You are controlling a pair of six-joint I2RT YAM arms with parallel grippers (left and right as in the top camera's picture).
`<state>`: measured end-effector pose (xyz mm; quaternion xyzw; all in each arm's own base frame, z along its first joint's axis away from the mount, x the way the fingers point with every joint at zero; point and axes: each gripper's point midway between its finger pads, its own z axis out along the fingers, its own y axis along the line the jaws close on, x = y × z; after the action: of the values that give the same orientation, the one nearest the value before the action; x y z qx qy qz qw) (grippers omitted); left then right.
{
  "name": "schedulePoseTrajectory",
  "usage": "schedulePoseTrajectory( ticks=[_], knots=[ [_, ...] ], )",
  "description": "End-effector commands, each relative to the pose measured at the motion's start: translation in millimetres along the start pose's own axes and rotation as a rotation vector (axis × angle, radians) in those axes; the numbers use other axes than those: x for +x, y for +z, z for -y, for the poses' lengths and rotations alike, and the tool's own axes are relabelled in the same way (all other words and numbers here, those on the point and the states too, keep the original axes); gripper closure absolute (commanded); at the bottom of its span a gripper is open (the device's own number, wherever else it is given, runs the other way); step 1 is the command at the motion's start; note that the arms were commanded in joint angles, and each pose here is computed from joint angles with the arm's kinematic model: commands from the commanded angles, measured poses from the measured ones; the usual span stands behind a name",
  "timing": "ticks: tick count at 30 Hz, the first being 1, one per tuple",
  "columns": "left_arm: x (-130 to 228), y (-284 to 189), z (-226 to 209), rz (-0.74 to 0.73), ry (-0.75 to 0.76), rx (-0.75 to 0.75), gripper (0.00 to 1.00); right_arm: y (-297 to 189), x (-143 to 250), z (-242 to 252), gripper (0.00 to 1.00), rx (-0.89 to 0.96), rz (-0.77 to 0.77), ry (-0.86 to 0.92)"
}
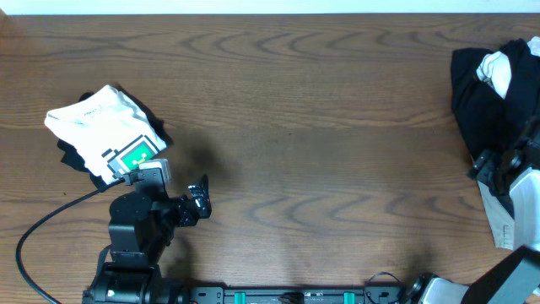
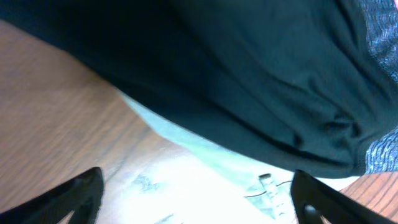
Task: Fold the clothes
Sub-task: 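Reach the right gripper into the black pants pile and grasp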
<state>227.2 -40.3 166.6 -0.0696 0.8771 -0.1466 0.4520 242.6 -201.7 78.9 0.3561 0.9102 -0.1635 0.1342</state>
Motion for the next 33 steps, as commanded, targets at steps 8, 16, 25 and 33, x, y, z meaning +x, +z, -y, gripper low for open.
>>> schedulePoseTrajectory(
  ticks=[8,16,25,33],
  knots=[
    [-5.3,-3.2,3.6,0.006,-0.01,0.013,0.02,43.3,8.2,13.9,0.11,0.047,-0.111,0.015],
    [2.5,-3.3,1.1,-0.025,-0.015,0.003,0.02,62.8,2.7,10.0,0.11,0.043,-0.104,0.012],
    [2.7,-3.3,1.1,-0.026,-0.015,0.002,0.02,66.2,-13.4,11.0,0.21,0.04,-0.041,0.03],
    [2.6,-3.3,1.1,-0.026,-0.015,0.002,0.02,66.9,-14.9,11.5,0.47,0.04,-0.035,0.034]
  ],
)
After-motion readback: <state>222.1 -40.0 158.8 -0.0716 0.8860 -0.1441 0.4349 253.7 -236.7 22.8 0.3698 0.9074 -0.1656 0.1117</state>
